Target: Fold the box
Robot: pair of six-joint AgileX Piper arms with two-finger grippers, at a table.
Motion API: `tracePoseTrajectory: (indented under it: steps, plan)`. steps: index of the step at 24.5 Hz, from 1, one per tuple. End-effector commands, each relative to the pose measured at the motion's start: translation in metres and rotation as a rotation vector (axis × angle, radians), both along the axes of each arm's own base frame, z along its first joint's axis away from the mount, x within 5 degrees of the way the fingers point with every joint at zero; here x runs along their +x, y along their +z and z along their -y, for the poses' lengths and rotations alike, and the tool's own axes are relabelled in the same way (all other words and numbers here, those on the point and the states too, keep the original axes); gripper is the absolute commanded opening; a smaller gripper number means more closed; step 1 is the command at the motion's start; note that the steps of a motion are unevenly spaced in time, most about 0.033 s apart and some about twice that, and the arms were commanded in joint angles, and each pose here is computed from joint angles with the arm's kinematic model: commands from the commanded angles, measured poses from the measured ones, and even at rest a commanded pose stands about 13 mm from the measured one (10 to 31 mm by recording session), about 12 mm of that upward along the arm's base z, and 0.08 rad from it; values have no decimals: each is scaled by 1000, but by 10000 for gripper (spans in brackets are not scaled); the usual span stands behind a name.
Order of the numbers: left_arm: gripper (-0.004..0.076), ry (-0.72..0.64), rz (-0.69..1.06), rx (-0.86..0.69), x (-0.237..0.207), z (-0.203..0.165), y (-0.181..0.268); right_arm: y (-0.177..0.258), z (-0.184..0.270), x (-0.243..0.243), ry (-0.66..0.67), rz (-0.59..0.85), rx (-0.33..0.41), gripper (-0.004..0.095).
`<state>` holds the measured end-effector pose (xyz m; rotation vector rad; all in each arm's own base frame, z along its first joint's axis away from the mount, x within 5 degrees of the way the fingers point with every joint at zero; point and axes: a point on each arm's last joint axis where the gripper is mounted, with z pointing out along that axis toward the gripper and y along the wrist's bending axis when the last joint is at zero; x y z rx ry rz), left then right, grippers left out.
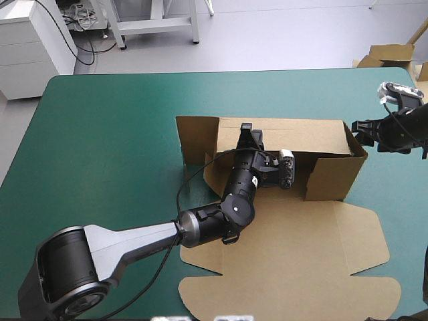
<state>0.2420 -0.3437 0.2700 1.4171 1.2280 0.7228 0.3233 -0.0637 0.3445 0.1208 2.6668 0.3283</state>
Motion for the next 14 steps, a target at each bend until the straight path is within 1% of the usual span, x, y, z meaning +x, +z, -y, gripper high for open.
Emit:
tracePoseTrajectory:
  steps: [1, 3, 5, 9, 11, 13, 14]
  plan:
    - [-8, 15, -34, -93, -5, -3, 16, 16, -7, -17, 33, 82, 11, 574]
    - [-8, 13, -35, -94, -5, -3, 16, 8, -10, -23, 46, 79, 17, 574]
    - [-8, 13, -35, -94, -5, -3, 16, -2, -15, -34, 64, 108, 31, 574]
    - [-8, 13, -35, -94, -5, -3, 16, -13, -23, -54, 88, 175, 16, 574]
    - [-8, 13, -35, -94, -5, -3, 16, -15, -26, -63, 109, 220, -5, 574]
    - [-8, 11, -35, -94, -5, -3, 16, -18, -27, -73, 132, 270, -55, 574]
    - [-8, 11, -35, -94, -5, -3, 16, -21, -28, -78, 168, 293, -95, 574]
